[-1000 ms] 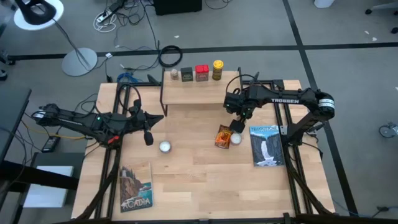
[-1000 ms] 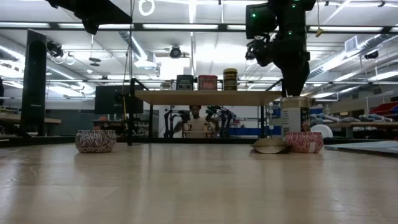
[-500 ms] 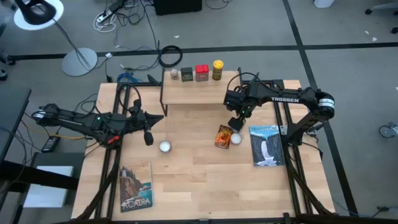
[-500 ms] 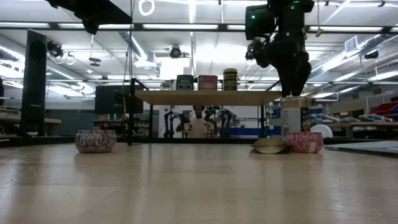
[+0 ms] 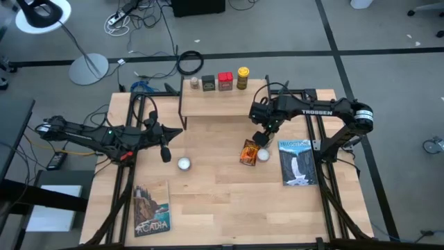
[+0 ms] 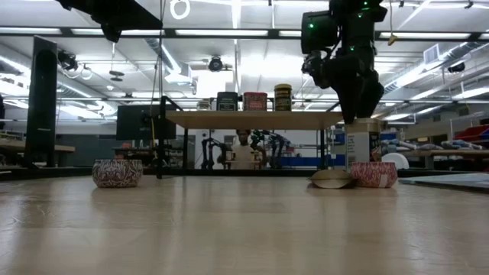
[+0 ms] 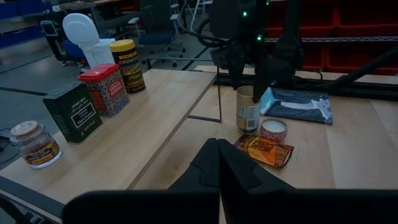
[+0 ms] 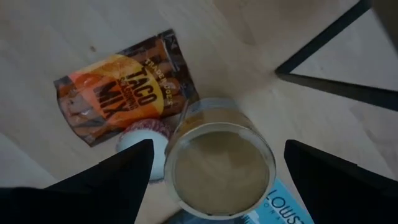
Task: Shelf spices
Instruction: Put the gold seasoning bottle on the shelf
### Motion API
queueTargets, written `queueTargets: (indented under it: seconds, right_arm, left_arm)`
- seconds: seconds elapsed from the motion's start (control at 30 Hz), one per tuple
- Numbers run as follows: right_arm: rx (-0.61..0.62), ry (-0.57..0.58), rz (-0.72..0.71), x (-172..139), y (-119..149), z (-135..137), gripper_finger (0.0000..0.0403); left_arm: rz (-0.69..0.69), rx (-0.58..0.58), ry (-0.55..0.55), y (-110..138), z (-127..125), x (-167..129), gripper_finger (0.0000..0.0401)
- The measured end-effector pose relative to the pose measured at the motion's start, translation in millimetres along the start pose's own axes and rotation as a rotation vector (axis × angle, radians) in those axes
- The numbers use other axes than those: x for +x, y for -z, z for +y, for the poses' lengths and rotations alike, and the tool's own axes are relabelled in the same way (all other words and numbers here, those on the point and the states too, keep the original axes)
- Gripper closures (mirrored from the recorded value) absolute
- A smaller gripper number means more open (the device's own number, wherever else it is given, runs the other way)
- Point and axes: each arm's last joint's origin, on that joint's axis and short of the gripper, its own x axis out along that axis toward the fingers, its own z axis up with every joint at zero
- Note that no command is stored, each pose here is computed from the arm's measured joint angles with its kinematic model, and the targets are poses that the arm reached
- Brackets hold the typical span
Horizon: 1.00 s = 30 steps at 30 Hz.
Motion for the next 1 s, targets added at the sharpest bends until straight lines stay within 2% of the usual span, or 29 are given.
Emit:
queueTargets:
  seconds: [0.37,0.53,0.77,1.0]
  right_arm:
    - [0.010,-0.047,0.043,21,8,0,0.0048]
    - [-0.005,-0.057,0.031,23,8,2,0.0068]
    - [-0.016,-0.058,0.032,22,9,5,0.0123]
    - [-0.020,-0.071,0.038,22,10,6,0.0124]
  left_arm:
    - [0.000,0.000,0.000,0,0,0,0.0400]
    - [0.000,0.000,0.000,0,0,0,0.0400]
    - [0.000,0.000,0.000,0,0,0,0.0400]
    - [0.000,0.000,0.000,0,0,0,0.0400]
